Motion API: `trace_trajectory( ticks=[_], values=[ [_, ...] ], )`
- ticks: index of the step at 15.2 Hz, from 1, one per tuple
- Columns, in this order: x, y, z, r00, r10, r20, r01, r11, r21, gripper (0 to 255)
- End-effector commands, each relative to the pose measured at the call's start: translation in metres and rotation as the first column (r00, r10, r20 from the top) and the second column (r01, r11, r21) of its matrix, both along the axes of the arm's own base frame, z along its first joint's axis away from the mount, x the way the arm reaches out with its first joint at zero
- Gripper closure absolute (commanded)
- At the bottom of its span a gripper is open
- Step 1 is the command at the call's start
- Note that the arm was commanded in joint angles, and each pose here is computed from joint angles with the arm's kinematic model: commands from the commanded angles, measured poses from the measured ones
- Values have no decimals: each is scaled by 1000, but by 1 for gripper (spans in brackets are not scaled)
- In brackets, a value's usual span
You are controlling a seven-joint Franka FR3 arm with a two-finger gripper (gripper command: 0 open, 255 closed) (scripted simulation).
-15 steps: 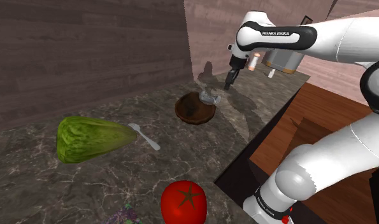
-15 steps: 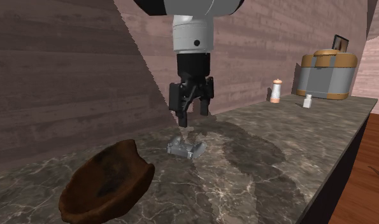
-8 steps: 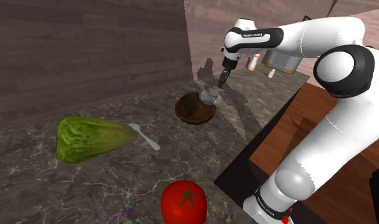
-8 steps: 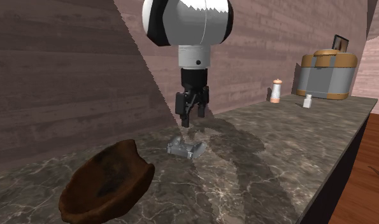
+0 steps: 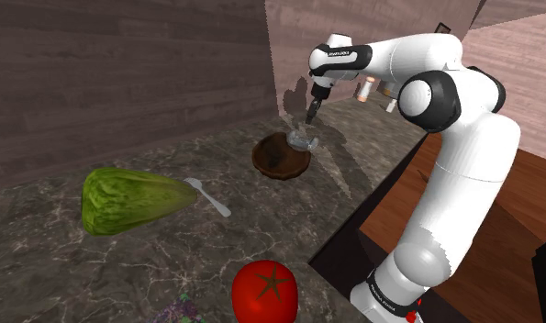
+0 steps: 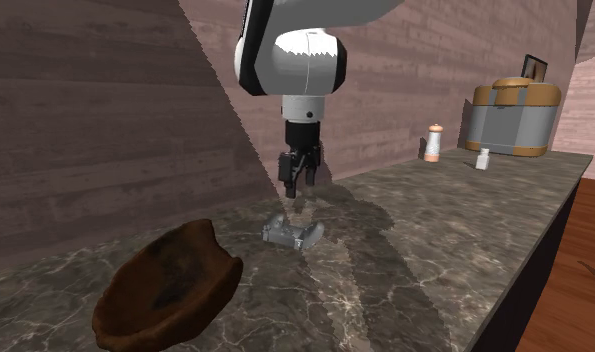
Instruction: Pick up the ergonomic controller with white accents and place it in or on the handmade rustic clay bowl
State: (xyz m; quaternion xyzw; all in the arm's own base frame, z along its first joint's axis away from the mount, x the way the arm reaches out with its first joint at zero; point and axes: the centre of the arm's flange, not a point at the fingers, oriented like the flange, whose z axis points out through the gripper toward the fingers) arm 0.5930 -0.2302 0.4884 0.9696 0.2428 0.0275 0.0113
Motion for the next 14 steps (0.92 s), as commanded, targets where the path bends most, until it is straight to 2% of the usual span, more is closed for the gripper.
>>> trace_trajectory(
  ticks=[1, 6, 14],
  values=[
    [4, -1, -8, 1000, 3, 1, -3, 1000, 1, 0],
    [5, -2, -38, 1000, 3, 1, -3, 1000, 1, 0],
    [5, -2, -38, 1000, 3, 1, -3, 1000, 1, 0]
  ],
)
